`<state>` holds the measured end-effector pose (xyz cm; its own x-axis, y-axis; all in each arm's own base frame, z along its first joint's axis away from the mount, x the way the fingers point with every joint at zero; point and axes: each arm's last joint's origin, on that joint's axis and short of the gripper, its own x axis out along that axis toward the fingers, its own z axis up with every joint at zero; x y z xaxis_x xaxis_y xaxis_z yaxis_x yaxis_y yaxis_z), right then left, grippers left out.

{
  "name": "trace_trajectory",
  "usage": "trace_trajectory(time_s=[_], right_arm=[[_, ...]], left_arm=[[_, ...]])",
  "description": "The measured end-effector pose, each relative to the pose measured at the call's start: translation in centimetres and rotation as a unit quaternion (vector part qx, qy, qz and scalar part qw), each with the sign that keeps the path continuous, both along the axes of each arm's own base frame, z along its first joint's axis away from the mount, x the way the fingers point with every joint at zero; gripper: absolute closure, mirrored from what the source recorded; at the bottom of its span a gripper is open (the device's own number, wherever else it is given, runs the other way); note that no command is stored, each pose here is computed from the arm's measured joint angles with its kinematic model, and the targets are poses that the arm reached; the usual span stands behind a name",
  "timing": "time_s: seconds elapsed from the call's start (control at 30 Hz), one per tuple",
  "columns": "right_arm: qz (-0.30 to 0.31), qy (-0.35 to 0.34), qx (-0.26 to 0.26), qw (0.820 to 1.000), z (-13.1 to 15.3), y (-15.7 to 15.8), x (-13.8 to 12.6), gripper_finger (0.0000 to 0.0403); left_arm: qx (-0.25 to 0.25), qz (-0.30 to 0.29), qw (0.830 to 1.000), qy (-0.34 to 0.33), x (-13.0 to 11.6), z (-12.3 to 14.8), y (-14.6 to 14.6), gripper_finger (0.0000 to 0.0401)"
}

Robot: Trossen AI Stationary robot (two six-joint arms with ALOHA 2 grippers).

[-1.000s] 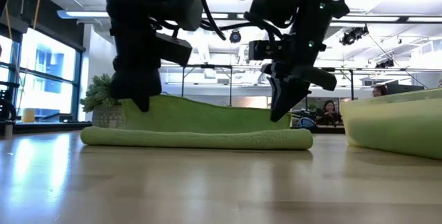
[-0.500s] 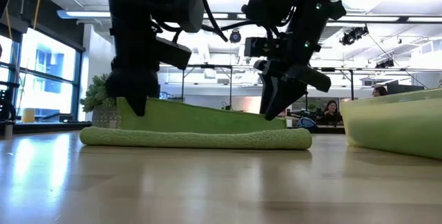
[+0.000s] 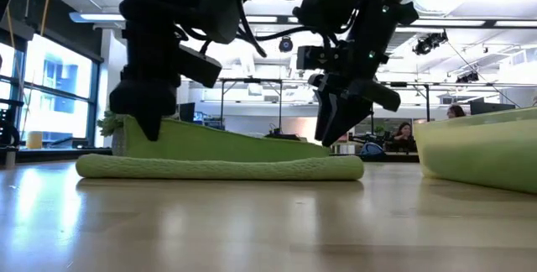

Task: Roll microfiber towels into tight, uniform cylinder then place into a basket
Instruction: Fold the light green cloth

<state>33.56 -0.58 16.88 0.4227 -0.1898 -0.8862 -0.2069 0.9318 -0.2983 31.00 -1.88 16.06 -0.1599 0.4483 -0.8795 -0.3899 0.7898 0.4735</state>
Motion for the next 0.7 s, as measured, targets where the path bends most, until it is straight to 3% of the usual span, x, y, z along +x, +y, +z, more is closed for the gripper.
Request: trace_trajectory(time_s=[0.3,0.6,0.7], right_arm=[[-0.006,0.006,0.001,1.0,-1.2,-0.2,0.5,0.0323],[-0.041,0.011,-0.067,0.997,-0.7,-1.1,0.1,0.0269],[-0.031,0.001,-0.049,0.998,-0.1,-0.9,0.0,0.0252]], left_arm=[[0.001,0.001,1.0,0.004,-0.1,0.1,0.0,0.0398],[0.001,-0.001,1.0,0.005,-0.1,0.1,-0.1,0.0398],[0.001,-0.001,1.0,0.005,-0.1,0.1,-0.1,0.0398]])
